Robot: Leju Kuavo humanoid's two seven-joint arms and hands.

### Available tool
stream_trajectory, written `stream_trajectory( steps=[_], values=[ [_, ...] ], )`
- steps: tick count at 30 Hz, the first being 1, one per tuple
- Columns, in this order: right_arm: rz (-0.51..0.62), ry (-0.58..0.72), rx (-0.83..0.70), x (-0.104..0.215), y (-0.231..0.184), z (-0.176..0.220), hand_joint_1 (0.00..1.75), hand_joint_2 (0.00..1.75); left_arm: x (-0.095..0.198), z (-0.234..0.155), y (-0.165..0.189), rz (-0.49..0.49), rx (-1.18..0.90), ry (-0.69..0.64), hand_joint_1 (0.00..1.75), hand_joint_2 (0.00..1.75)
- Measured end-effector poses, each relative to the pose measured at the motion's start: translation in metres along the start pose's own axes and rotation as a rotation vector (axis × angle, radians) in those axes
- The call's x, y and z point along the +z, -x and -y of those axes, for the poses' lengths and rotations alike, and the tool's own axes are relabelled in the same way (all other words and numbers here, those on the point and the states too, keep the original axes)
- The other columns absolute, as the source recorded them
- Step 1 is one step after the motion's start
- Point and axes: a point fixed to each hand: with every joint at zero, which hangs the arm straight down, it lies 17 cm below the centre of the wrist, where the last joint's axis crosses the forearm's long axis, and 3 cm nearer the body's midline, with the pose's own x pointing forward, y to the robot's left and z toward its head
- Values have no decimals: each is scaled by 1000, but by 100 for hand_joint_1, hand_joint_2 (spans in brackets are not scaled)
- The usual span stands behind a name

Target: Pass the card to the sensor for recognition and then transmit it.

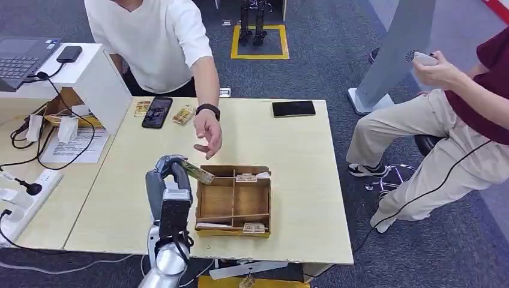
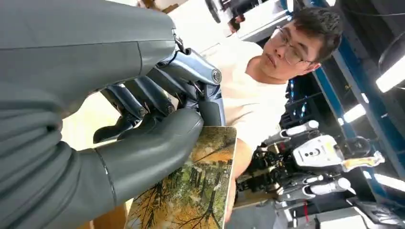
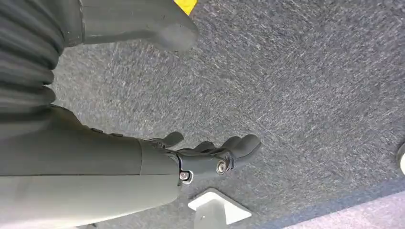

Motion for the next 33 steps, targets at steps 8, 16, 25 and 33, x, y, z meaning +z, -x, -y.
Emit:
stream_trajectory(
  steps=[8,16,25,33],
  values=[
    [12,2,-29,2,-7,-5,0,175,-34,5,12,-92,47,-4,175,175],
    [10,-6,-33,4,-7,-8,0,175,-45,5,21,-112,13,-8,175,175],
    [3,-36,-33,7,-7,-19,0,175,-67,-9,65,-152,-135,-16,175,175],
    [-3,-43,-35,7,-6,-21,0,175,-60,-8,84,-210,-135,-7,0,175]
  ],
)
